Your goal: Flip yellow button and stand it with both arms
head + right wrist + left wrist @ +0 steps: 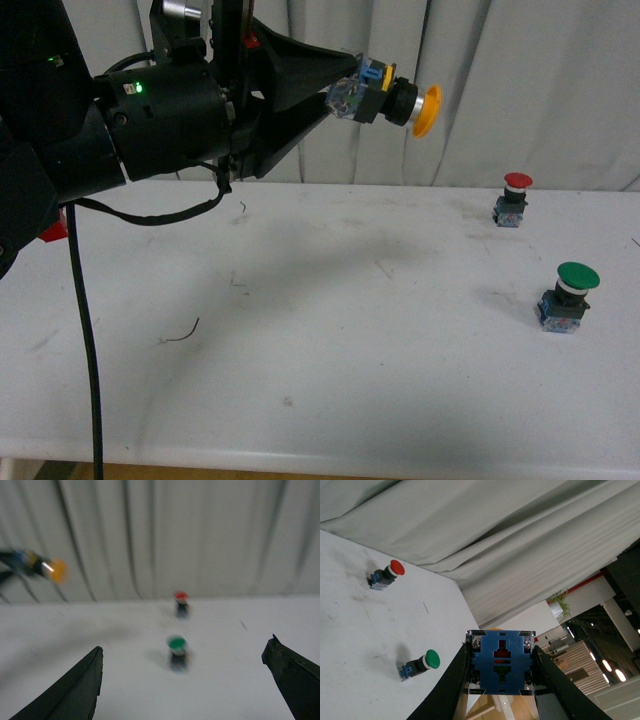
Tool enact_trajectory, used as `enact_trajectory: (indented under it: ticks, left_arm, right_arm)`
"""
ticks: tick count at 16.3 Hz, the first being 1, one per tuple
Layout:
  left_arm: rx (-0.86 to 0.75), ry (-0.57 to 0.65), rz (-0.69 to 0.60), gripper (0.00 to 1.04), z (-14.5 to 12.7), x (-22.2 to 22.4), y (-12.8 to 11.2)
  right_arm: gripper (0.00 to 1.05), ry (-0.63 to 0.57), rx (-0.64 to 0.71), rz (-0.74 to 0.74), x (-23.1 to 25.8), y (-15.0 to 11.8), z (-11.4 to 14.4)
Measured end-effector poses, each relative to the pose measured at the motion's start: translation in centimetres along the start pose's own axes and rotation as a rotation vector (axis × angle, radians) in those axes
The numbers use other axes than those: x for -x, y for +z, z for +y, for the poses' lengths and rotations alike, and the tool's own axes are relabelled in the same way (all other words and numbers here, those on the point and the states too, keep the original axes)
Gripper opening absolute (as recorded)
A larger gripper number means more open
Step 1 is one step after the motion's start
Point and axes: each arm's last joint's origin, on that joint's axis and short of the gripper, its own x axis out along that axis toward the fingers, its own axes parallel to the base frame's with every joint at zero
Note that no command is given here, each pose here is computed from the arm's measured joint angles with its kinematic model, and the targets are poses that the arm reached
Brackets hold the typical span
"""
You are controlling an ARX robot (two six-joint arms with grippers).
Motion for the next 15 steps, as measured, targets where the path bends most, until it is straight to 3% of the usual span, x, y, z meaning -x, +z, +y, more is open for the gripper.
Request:
enact_trajectory:
  ticks: [1, 3, 4, 7, 11, 15]
  left_arm:
    - [-0.001, -0.003, 0.002, 0.3, -0.1, 0.0, 0.0]
    - [0.016, 0.011, 0.029, 0.3, 0.1, -0.2, -0.3]
    - [0.012, 0.008, 0.026, 0.3, 0.0, -0.1, -0.3]
    - [0.004, 0.008, 0.016, 0.3, 0.0, -0.1, 0.0]
    - [-0.005, 0.008, -0.005, 0.3, 0.0, 0.0, 0.3]
    - [0.003, 0.012, -0.009, 0.3, 0.4, -0.1, 0.3]
  right_arm:
    - [0.98, 0.12, -0.078, -0.134, -0.4, 1.3, -0.3]
    - [0.98, 0.339, -0.247, -0.175, -2.1, 2.5, -0.4]
    - [0.98, 0.383, -0.331, -0.167, -3.5, 2.6, -0.5]
    - [0.98, 0.435, -0.47, -0.343, -11.9, 8.6, -1.2]
    - [0.98, 0.431, -0.794, -0.133, -23.5, 5.6, -0.3]
    - [0.98, 0.471, -1.142, 0.114, -26.2, 0.7, 4.2]
